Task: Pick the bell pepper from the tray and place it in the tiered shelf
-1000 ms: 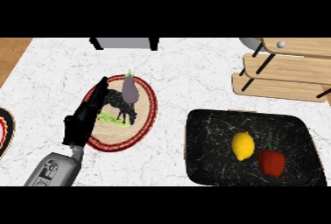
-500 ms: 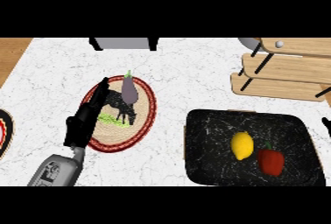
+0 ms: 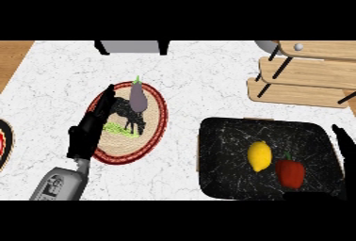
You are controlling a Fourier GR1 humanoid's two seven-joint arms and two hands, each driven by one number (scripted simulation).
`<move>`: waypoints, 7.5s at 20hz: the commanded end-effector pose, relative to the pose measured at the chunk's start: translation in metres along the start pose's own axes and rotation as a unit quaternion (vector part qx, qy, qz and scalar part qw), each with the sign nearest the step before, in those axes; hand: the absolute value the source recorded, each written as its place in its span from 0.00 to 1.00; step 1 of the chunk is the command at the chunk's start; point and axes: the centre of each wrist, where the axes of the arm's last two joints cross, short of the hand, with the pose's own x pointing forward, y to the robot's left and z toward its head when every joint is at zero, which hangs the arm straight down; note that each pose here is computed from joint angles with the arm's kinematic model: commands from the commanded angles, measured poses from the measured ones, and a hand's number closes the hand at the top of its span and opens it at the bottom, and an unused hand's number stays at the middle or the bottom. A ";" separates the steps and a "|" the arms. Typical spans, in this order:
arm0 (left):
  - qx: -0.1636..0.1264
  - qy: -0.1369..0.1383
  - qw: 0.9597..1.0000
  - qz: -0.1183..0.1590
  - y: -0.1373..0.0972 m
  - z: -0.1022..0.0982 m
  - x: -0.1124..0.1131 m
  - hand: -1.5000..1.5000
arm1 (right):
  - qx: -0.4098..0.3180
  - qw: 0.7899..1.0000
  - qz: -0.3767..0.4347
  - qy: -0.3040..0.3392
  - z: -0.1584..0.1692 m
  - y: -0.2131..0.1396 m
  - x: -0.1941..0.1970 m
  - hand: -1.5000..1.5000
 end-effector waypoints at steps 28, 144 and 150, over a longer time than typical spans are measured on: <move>-0.001 -0.009 1.000 0.007 -0.010 -0.004 0.007 0.50 | 0.021 0.993 0.049 0.101 -0.028 0.061 0.005 0.00; -0.005 -0.006 1.000 -0.003 0.019 -0.009 0.020 0.50 | -0.377 0.879 -0.179 -0.228 -0.167 -0.116 0.134 1.00; -0.001 -0.008 1.000 0.001 -0.012 0.010 0.009 0.50 | -0.379 0.878 -0.182 -0.229 -0.193 -0.121 0.113 1.00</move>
